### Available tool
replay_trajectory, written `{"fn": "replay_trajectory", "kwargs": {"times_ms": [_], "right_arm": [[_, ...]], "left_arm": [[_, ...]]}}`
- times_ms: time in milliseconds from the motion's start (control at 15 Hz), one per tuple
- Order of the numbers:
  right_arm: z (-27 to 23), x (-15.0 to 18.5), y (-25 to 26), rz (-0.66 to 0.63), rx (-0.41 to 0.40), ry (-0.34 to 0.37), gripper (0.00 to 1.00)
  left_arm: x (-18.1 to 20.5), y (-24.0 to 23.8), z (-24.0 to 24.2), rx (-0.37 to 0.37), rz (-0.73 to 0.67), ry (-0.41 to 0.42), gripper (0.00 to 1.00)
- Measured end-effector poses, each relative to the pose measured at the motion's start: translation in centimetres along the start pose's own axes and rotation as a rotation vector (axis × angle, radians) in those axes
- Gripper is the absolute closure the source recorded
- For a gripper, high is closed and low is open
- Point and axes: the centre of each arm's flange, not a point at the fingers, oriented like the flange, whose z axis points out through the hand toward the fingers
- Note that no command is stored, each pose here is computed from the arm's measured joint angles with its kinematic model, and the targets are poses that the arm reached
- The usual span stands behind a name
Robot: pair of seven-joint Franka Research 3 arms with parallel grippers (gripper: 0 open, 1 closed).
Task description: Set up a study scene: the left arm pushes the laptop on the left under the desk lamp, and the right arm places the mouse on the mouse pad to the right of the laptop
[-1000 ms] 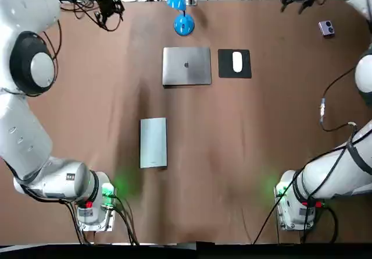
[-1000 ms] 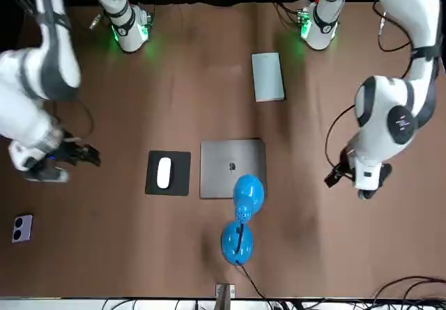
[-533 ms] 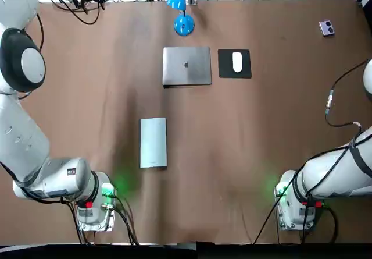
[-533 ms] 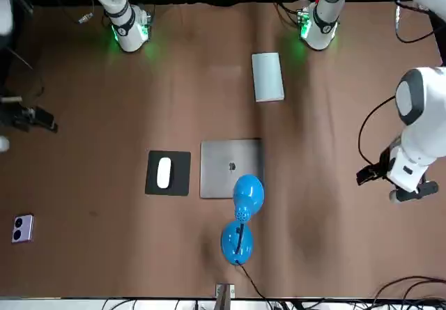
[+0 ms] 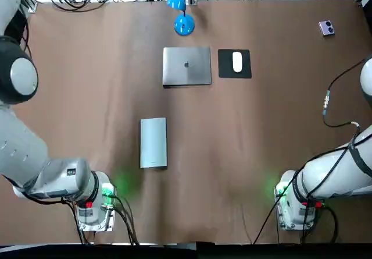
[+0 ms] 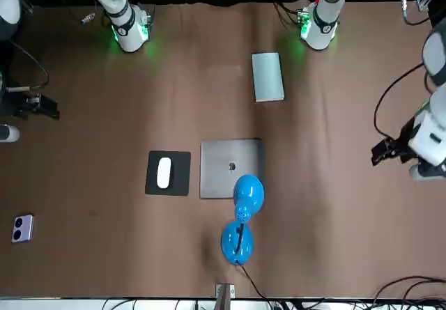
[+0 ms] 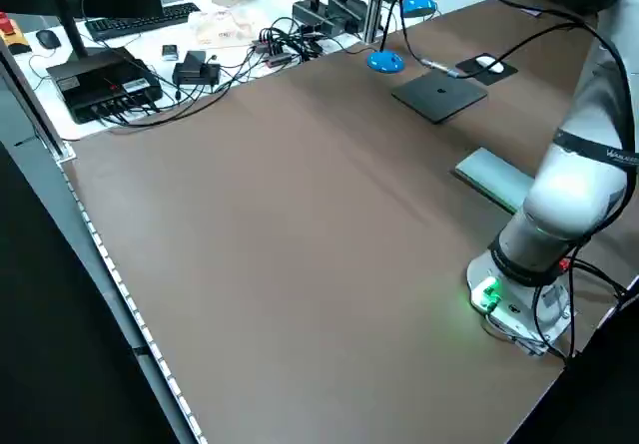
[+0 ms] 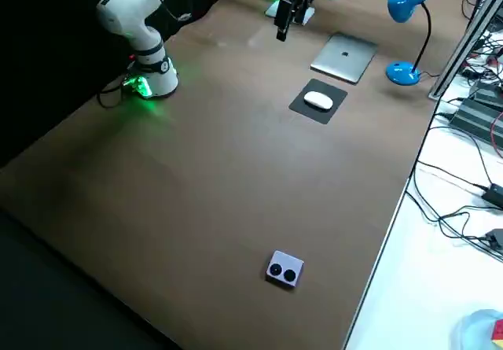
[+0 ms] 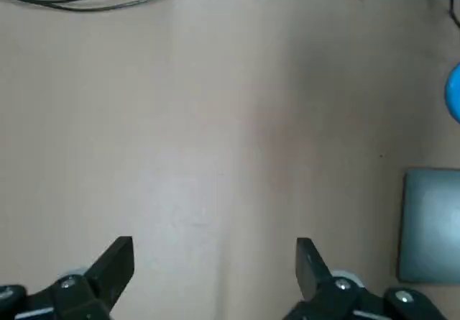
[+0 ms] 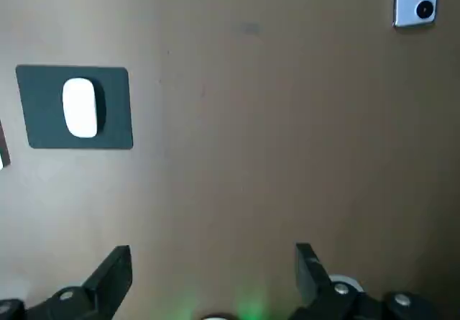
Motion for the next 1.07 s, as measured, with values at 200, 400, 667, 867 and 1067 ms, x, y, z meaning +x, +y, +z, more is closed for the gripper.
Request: {"fn": "replay_trajectory", "kwargs": {"times_ms": [200,400,667,867,1067], "right_arm": [[0.0,0.0,0.2,0.005,0.02,0.0,0.0],[-0.3,0.0,0.4,0.011,0.061,0.009,0.0],[-1.0,-0.3,0.5,0.05,0.066,0.022,0.0],[-1.0,-0.4,0.5,0.064,0.067,0.023,0.0],[-1.1,-0.3,0.6,0.07,0.068,0.026,0.0]], "left_arm": [[-2.1,0.0,-4.9,0.009,0.016,0.011,0.0],[-4.1,0.1,-9.0,0.014,0.028,0.041,0.0],[-6.9,0.9,-12.8,0.019,0.045,0.033,0.0],[-8.4,0.7,-14.5,0.016,0.045,0.022,0.0],[-8.7,0.6,-14.7,0.011,0.042,0.023,0.0]]}}
